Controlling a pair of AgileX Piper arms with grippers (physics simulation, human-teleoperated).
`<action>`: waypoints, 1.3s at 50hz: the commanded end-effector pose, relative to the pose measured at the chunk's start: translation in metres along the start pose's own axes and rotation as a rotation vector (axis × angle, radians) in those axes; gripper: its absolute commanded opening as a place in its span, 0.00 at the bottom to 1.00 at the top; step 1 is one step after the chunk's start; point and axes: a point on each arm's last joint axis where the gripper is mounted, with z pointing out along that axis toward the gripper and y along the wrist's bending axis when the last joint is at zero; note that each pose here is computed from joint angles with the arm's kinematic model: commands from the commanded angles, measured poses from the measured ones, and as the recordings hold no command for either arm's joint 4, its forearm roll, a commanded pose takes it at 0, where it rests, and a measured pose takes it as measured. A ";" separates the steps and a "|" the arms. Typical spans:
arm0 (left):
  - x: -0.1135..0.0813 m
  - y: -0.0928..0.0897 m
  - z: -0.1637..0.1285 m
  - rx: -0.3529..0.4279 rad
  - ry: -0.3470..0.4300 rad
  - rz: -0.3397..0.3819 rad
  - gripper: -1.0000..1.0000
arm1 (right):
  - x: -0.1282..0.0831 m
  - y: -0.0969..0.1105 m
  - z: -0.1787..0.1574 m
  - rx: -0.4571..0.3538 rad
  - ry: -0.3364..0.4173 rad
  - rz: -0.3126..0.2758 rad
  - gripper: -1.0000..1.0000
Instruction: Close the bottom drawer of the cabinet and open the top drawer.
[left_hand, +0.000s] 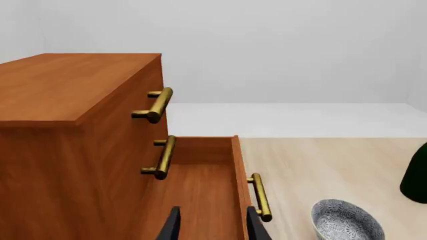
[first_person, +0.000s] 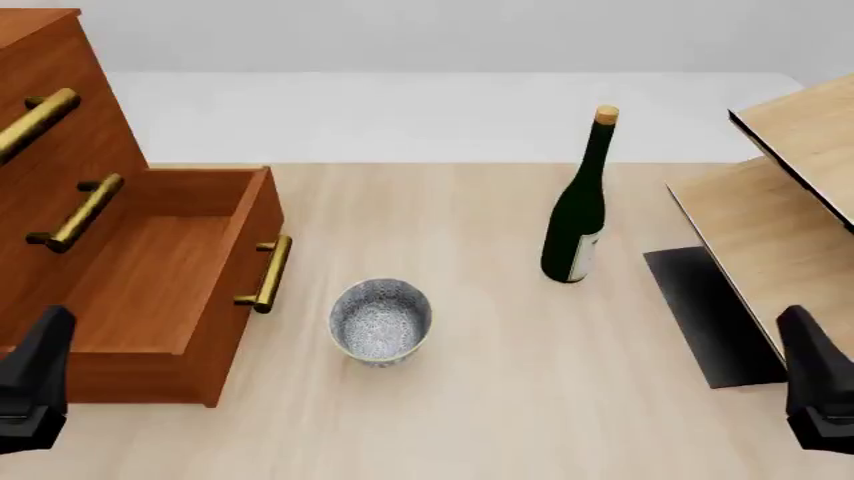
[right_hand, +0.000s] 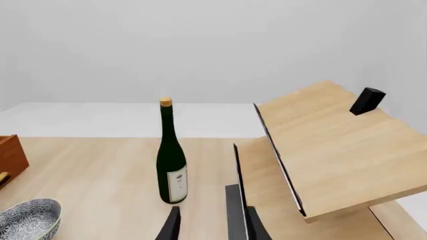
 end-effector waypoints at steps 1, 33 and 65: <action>0.000 0.000 0.001 0.001 0.004 0.001 1.00 | -0.001 0.000 0.000 0.004 0.001 0.002 1.00; -0.039 -0.005 0.029 0.058 0.051 -0.063 1.00 | 0.000 -0.001 0.000 0.009 0.001 0.001 1.00; -0.069 -0.057 0.114 0.284 0.444 -0.197 1.00 | -0.001 -0.001 0.002 0.018 0.003 0.018 1.00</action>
